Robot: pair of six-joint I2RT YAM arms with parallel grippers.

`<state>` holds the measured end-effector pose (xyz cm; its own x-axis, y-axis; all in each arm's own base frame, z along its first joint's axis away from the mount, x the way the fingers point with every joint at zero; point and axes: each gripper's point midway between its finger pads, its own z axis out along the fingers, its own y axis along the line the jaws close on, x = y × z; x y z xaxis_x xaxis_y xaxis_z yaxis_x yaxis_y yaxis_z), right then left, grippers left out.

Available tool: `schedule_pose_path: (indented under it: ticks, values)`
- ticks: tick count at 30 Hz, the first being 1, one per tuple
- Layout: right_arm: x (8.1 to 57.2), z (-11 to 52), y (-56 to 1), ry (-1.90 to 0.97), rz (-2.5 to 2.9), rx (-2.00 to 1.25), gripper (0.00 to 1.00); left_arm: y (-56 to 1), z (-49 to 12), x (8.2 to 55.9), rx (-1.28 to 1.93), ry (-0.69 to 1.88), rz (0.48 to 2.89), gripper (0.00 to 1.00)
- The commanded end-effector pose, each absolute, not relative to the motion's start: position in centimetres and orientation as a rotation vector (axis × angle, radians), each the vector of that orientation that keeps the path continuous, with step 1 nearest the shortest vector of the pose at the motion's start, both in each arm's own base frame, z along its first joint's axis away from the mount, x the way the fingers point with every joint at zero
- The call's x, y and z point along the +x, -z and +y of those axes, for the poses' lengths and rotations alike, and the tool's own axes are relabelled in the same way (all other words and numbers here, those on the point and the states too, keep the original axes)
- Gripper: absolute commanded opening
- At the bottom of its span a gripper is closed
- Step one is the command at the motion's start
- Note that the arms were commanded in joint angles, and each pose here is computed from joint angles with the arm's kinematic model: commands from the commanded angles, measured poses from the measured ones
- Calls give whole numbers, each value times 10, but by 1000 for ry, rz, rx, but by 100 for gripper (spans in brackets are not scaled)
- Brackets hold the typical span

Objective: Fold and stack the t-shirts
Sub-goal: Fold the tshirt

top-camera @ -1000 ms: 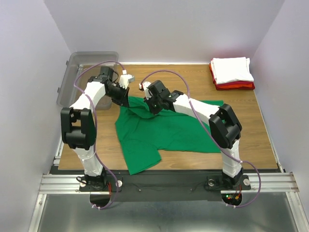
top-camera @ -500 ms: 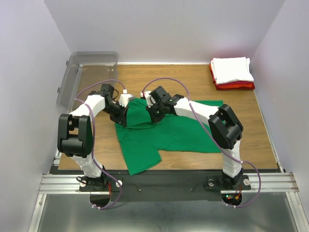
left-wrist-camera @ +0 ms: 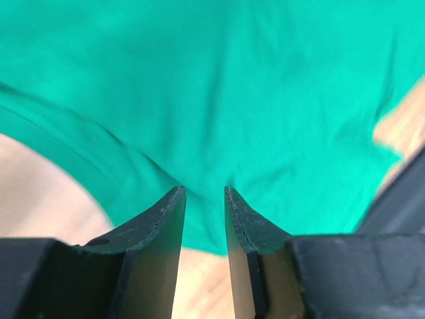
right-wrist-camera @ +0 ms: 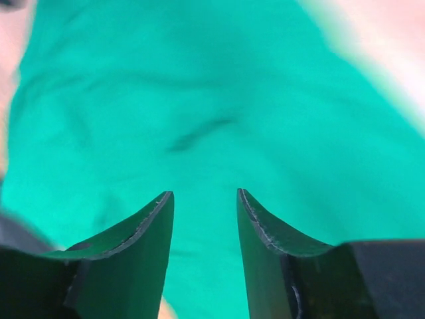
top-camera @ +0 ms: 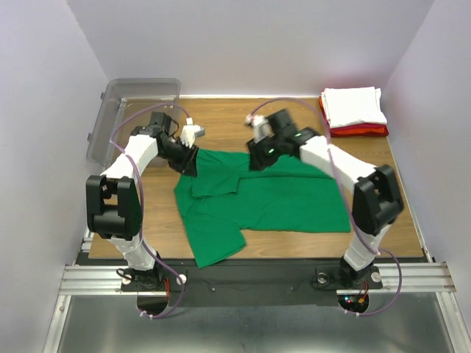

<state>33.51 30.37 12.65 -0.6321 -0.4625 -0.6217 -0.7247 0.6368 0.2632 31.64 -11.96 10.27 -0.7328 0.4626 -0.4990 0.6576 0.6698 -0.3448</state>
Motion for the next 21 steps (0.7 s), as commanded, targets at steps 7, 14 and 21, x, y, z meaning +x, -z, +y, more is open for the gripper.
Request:
schedule_pose_path:
  ticks: [7, 14, 21]
  values:
    - [413, 116, -110, -281, 2473, -500, 41, -110, -144, 404, 651, 702, 2382, 41]
    - [423, 60, -52, -162, 2599, -454, 41, -63, -144, 415, 578, 659, 2478, 40]
    - [459, 48, -10, -122, 2634, -443, 42, -34, -134, 444, 531, 568, 2558, 37]
